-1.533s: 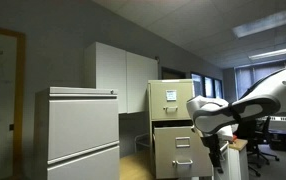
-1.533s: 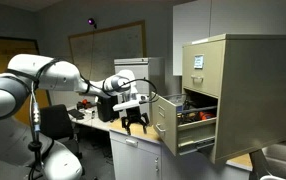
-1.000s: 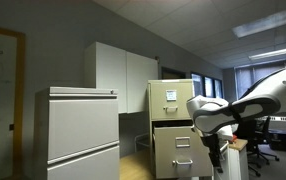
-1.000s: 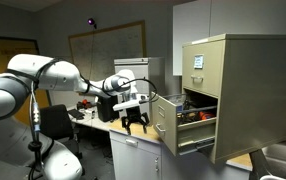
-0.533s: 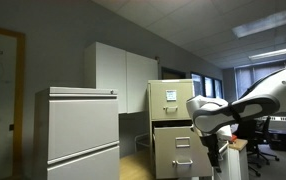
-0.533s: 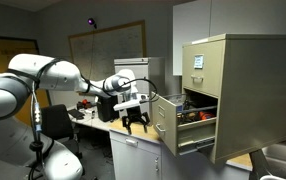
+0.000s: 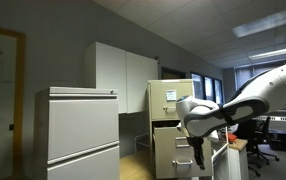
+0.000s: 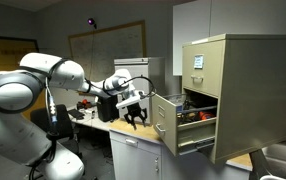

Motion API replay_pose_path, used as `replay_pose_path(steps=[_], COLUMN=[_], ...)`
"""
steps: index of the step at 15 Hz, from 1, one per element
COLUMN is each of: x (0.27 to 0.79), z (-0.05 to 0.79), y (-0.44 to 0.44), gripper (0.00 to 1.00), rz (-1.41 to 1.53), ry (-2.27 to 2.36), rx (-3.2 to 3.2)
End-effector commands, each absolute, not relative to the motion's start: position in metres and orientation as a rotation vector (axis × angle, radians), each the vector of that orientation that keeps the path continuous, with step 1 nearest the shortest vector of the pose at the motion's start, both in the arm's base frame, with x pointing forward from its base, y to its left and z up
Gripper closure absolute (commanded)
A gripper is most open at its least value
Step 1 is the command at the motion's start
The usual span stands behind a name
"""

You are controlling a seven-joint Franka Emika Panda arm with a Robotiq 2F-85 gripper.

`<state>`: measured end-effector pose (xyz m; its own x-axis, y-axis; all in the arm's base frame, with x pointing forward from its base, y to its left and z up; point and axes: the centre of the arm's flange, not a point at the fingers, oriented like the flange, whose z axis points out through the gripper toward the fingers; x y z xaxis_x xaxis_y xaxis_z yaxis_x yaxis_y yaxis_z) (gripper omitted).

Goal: Close the bottom drawer of the file cabinet on the right side

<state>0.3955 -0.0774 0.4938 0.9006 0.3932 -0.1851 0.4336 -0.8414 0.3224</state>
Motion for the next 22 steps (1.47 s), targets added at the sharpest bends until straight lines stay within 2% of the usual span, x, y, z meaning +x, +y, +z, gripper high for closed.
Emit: replay_pose_path(steps=[1,3,7,10,14,22], x=[0.427,0.432,0.431,0.436,0.459,0.538], z=[0.478,0.466,0.448,0.442,0.437,0.434], y=[-0.052,-0.034,-0.001,0.012,0.005,-0.069], gripper=[0.71,0.87,1.00,0.96,0.98,0.99], rz=[-0.186,-0.227,-0.158,0.003,0.235,0.615], ry=[0.720,0.780,0.731,0.753,0.771,0.771], rx=[2.581,2.477,2.283,2.158,2.001,1.689])
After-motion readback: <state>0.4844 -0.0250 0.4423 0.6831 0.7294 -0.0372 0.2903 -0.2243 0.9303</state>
